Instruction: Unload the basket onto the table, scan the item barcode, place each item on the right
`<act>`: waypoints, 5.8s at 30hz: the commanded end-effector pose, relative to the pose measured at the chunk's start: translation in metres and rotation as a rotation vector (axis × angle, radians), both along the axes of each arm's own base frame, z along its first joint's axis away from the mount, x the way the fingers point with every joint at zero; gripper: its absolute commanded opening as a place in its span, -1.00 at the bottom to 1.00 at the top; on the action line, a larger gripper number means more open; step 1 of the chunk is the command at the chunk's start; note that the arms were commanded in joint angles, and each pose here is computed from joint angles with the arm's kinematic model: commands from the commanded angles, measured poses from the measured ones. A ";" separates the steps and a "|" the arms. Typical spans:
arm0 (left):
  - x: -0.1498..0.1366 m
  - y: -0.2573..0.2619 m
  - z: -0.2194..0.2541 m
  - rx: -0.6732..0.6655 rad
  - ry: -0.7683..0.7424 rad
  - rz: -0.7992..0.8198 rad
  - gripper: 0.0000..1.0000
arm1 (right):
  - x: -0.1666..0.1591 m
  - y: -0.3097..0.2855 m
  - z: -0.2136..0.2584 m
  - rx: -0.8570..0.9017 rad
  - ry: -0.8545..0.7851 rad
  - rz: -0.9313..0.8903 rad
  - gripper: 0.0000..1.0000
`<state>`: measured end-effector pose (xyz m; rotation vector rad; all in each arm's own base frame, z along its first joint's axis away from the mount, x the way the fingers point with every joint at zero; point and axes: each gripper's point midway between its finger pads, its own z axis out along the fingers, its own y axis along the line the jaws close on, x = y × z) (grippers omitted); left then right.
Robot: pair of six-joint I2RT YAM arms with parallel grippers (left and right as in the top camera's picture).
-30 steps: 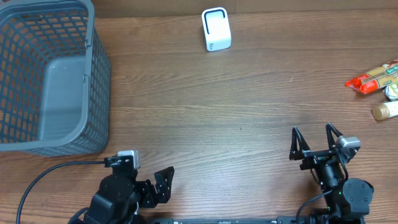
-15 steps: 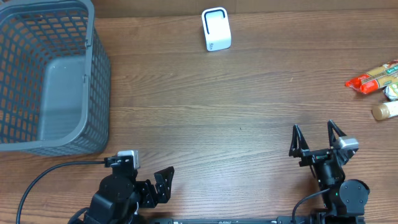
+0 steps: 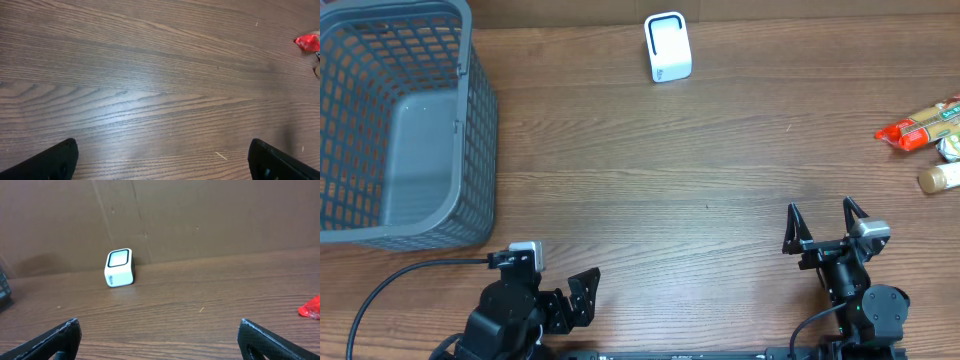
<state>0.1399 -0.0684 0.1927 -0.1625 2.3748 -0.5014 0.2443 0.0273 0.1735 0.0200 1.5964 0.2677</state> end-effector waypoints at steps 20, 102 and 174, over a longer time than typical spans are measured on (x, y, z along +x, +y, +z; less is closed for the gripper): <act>-0.001 -0.001 0.000 -0.006 0.000 -0.003 0.99 | 0.001 -0.010 -0.003 -0.161 -0.019 -0.057 1.00; 0.104 0.099 -0.036 0.380 -0.732 0.339 1.00 | 0.001 -0.009 -0.003 -0.161 -0.022 -0.051 1.00; 0.104 0.102 -0.035 0.427 -0.733 0.336 0.99 | 0.001 -0.009 -0.003 -0.161 -0.022 -0.051 1.00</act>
